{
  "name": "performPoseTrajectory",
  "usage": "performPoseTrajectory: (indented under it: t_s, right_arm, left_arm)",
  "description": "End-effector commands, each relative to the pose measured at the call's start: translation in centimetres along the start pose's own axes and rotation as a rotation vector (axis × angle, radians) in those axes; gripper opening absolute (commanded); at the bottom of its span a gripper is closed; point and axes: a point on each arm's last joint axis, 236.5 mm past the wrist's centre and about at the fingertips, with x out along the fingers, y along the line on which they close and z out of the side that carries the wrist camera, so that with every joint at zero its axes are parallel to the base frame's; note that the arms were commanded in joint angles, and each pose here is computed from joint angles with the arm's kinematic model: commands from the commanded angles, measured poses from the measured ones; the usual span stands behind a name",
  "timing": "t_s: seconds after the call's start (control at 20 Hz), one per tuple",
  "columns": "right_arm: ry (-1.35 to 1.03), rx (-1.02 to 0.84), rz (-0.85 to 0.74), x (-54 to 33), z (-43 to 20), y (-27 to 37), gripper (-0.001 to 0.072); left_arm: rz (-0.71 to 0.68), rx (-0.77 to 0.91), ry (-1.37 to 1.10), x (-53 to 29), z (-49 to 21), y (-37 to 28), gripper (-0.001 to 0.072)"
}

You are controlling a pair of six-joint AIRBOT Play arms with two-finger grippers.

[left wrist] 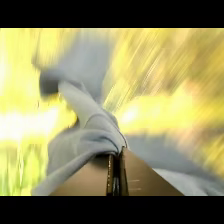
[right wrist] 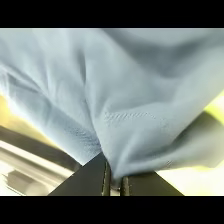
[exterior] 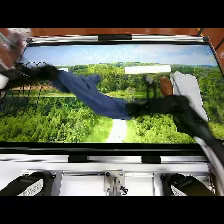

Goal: Fold the shirts.

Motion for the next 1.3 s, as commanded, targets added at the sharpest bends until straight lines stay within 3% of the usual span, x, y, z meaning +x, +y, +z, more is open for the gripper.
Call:
performPoseTrajectory:
  t_s: [0.0, 0.1, 0.2, 0.4, 0.7, 1.0, 1.1, 1.25]
  right_arm:
    - [-0.538, -0.24, 0.064, -17.8, 8.5, 7.3, 0.0081]
    - [-0.837, -0.25, 0.198, -29.2, 10.1, 11.8, 0.0081]
    - [-0.967, -0.26, 0.287, -35.9, 8.9, 14.2, 0.0081]
    - [-0.805, -0.211, 0.315, -34.6, 5.4, 14.3, 0.0081]
    - [-0.276, -0.01, 0.015, -21.3, 0.8, 6.0, 0.0081]
    - [-0.185, 0.178, -0.367, -7.4, 3.2, -6.6, 0.0081]
    - [-0.187, 0.195, -0.384, -2.1, 4.8, -8.4, 0.0082]
    - [-0.31, 0.197, -0.267, 4.6, 9.1, -8.1, 0.0082]
  left_arm:
    - [-0.126, 0.125, -0.577, -19.6, 13.1, -9.8, 0.0036]
    - [-0.208, 0.157, -0.824, -30.9, 15.0, -14.1, 0.0037]
    - [-0.254, 0.203, -0.961, -39.0, 13.5, -16.8, 0.0036]
    - [-0.247, 0.271, -1.012, -43.4, 11.2, -17.9, 0.0036]
    - [0.033, 0.363, -0.49, -27.8, 5.3, -9.5, 0.0036]
    - [0.161, 0.229, -0.142, -9.9, -0.6, 1.0, 0.0036]
    - [0.178, 0.181, -0.048, -4.6, -2.5, 3.6, 0.0036]
    - [0.169, 0.065, -0.034, 1.4, -3.7, 6.0, 0.0036]
